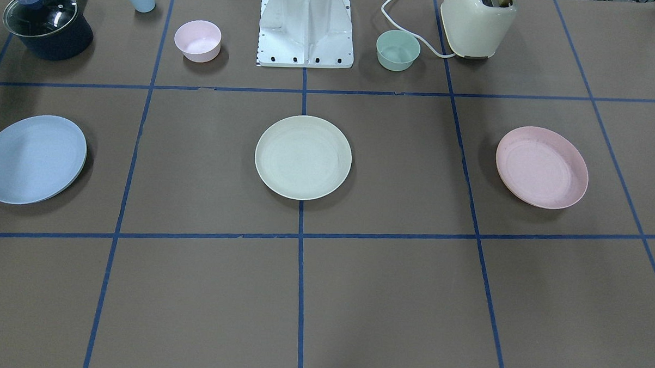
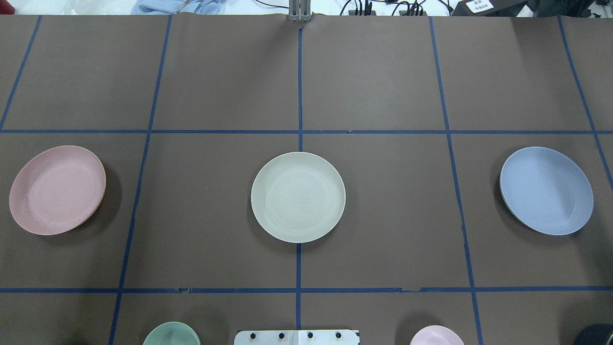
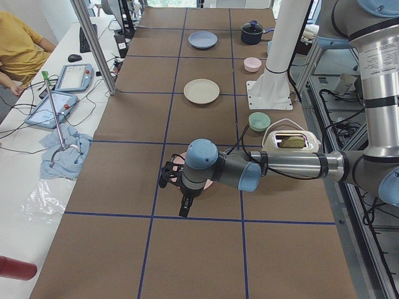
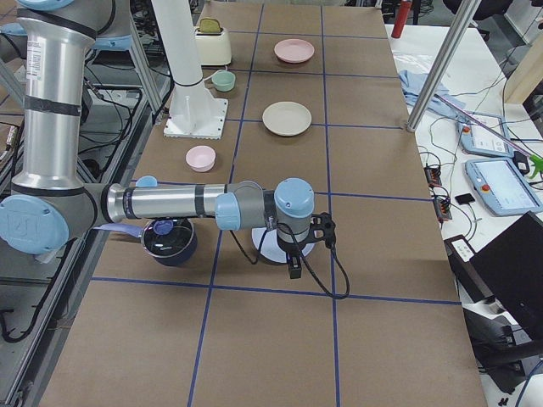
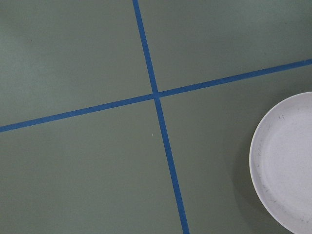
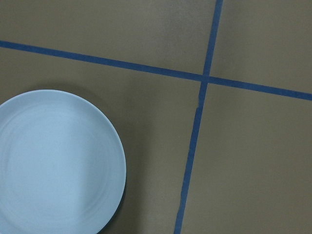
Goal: Stack three plates with pink and blue
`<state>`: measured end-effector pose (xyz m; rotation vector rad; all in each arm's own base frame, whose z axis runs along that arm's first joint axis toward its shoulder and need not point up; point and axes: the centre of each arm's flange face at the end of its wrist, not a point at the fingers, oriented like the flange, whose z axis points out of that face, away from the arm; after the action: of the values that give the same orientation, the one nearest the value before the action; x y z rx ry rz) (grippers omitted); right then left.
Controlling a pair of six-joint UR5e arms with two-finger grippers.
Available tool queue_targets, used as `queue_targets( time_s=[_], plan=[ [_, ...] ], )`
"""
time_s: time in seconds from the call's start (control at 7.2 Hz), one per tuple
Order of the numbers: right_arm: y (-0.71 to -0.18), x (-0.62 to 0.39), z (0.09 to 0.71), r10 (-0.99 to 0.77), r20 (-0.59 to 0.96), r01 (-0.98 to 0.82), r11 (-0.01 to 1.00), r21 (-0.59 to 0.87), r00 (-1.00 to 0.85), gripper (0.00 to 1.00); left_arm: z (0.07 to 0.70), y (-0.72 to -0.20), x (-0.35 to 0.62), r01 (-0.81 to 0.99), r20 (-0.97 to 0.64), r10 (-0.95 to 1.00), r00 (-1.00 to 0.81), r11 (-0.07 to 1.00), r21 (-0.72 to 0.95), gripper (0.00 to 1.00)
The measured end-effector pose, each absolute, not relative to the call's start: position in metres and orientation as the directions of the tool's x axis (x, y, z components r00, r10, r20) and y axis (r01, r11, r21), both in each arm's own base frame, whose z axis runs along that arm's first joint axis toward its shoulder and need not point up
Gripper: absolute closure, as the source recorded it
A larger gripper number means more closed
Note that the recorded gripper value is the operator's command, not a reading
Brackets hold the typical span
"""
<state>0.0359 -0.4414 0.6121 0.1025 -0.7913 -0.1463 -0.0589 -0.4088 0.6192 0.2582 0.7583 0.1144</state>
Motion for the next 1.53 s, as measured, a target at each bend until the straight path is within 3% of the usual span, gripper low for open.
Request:
queue_targets(
  time_s=[1.53],
  plan=[
    [-0.445,0.015,0.608,-0.218,0.692,0.134,0.975,0.175,0.689,0.00,0.605,-0.425,-0.031,-0.022,-0.710,0.225,0.667,0.959,0.284,0.00]
  ],
)
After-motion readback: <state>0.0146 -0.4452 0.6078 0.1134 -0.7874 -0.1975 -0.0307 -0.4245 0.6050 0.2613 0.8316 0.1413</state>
